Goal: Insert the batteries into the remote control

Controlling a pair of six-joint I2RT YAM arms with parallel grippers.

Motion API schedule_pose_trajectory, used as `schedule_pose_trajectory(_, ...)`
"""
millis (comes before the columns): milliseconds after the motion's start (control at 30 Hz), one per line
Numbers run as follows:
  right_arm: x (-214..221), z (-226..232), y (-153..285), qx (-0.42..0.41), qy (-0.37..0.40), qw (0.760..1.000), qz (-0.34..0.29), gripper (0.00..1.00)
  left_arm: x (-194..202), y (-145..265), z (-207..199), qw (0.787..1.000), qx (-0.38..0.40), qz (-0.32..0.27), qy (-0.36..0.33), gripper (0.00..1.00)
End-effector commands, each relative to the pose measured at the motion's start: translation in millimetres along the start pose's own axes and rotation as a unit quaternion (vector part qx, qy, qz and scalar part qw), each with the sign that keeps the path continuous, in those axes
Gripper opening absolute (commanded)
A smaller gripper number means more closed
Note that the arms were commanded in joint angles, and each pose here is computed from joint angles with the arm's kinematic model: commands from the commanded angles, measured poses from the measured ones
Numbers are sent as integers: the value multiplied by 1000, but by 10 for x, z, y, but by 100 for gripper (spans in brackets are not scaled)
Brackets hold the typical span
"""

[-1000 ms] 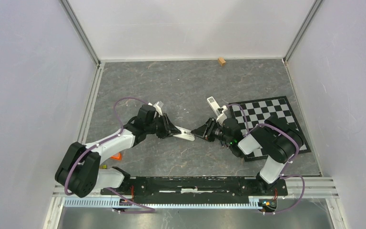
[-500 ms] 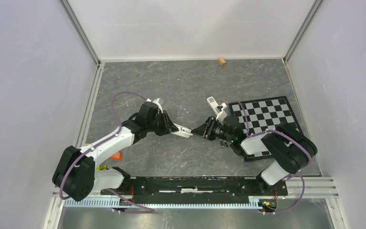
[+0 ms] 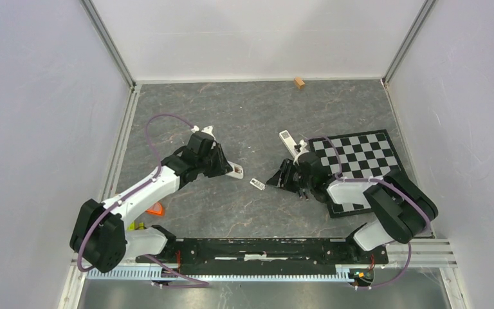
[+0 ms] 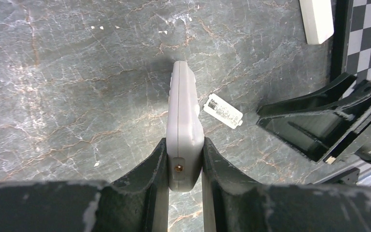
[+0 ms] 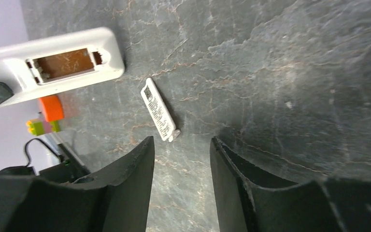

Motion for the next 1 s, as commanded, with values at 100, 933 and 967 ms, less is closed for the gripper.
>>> schedule_pose_trajectory(100, -345, 298, 209, -32, 147, 987, -52, 63, -79, 290, -109, 992, 32, 14, -122, 2)
schedule_pose_trajectory(933, -53, 1452, 722, -249, 639, 728, -4, 90, 247, 1267, -1011, 856, 388, 96, -327, 2)
schedule_pose_trajectory(967, -43, 1423, 711, -245, 637, 731, -1, 89, 258, 1273, -1014, 855, 392, 98, -327, 2)
Point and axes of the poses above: each gripper's point midway between its finger pads, its own y axis back along the fingers, its own z axis along the line the jaws close on, x = y × z, the point moved 2 cm from there along y, back along the fingers, and after that the axes turned 4 degrees about y, right-handed, at the moved point
